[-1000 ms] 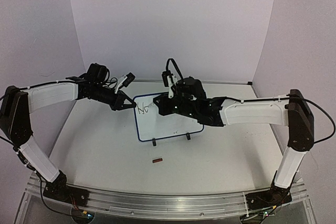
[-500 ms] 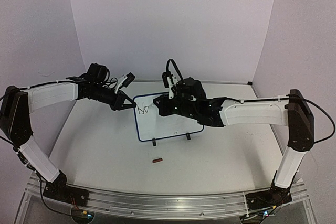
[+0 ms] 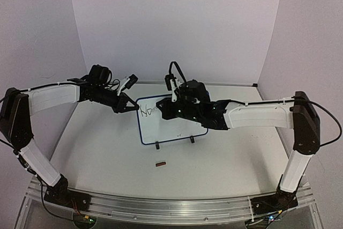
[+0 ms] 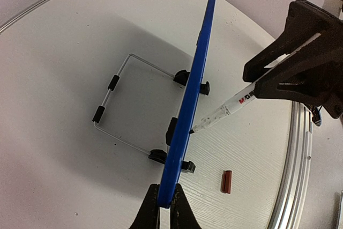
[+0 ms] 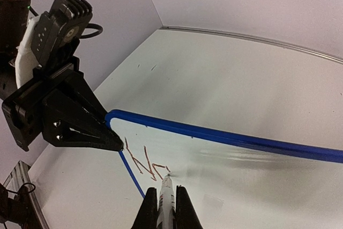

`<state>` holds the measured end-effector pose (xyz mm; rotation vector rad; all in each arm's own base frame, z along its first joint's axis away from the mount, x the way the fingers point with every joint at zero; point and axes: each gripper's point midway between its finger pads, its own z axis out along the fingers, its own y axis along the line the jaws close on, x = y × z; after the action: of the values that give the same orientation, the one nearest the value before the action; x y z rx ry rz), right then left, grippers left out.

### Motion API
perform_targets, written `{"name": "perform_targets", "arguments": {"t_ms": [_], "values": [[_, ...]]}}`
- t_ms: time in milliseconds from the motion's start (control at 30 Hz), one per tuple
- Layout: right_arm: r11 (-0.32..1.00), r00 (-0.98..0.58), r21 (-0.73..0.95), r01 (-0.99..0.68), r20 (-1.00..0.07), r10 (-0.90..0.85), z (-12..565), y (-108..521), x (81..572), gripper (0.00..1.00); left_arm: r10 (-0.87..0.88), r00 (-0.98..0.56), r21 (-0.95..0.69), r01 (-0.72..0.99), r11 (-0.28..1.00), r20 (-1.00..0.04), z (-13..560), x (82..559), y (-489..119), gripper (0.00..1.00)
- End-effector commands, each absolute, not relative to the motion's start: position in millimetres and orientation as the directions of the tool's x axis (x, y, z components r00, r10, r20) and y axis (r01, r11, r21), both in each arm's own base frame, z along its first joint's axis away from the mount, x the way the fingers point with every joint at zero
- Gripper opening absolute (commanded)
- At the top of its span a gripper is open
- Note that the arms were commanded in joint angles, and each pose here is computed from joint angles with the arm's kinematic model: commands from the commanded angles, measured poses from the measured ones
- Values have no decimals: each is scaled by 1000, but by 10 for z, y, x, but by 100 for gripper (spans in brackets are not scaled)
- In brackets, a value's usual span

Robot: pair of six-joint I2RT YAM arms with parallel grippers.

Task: Write a sentence on the whiteboard
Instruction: Write on the whiteboard with the whiteboard marker without the cap.

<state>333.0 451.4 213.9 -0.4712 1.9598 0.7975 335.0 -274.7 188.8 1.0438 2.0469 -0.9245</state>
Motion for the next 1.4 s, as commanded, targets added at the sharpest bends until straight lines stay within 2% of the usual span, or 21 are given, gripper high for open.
{"name": "perform_targets", "arguments": {"t_ms": [0,267,433,733,1367], "values": [[715,-489,341,-610,-873,-1,2094,4547,3313,0,415,-447,-229,849,477,-792,1850,3425,-2669,0],[636,-474,369,-678,-880,5,2334,4615,3151,0,416,-446,-227,849,477,-792,1848,3425,-2667,0],[697,-448,341,-631,-894,32,2379,4448,3226,0,416,-444,-225,849,477,-794,1857,3425,-2664,0],[733,-410,328,-596,-909,73,2500,4338,3295,0,416,-444,-226,850,476,-793,1857,3418,-2670,0],[725,-387,318,-611,-919,76,2548,4511,3403,0,419,-448,-230,850,474,-790,1834,3417,-2679,0]]}}
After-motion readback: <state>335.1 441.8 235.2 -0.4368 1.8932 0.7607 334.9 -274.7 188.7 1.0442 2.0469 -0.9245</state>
